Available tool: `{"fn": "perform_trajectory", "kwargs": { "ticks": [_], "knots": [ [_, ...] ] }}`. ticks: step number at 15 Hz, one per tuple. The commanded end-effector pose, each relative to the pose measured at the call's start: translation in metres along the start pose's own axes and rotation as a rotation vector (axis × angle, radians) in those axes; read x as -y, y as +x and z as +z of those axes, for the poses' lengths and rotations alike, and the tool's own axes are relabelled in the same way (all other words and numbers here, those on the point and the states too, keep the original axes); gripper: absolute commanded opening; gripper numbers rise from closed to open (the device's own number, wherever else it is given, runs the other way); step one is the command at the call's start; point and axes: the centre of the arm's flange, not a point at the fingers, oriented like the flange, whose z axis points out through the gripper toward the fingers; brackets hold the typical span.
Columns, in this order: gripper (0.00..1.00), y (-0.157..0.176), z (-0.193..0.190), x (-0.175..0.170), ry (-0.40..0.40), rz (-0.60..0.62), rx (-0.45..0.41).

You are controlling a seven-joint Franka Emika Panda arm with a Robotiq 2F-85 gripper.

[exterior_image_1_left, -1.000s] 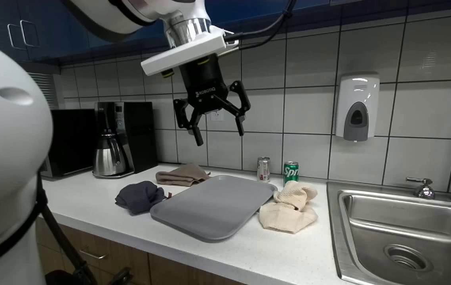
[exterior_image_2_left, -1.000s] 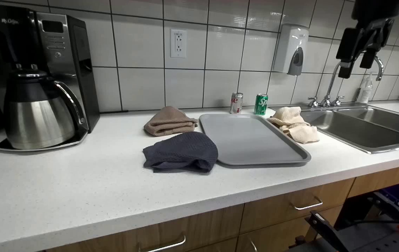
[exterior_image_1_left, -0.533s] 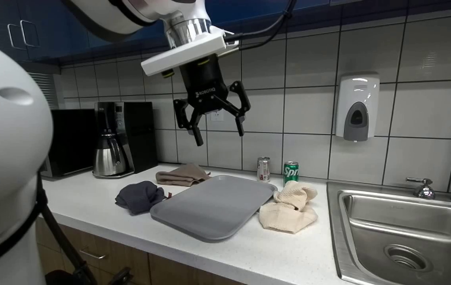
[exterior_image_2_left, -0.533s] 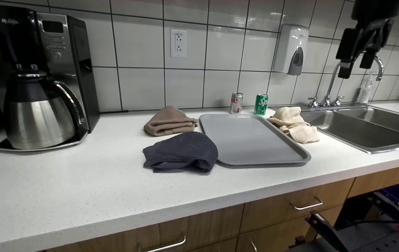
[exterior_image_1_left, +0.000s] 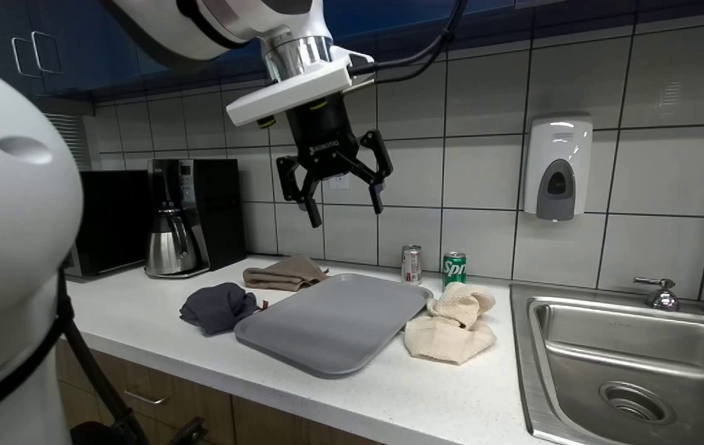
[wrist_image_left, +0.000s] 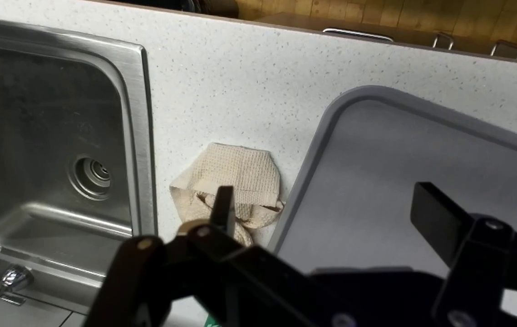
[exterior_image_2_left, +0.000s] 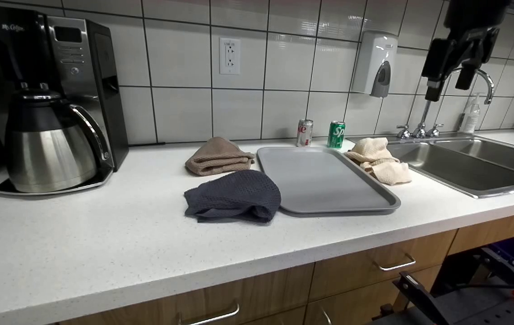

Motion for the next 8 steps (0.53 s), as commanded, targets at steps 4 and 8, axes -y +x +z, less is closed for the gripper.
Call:
{"fn": "perform_trajectory", "kwargs": {
  "ticks": [4,8],
  "knots": [
    [1.0,0.018,0.027,-0.023,0.023,0.092,-0.013],
    [1.0,0.021,0.047,-0.044,0.04,0.126,-0.008]
  ]
}}
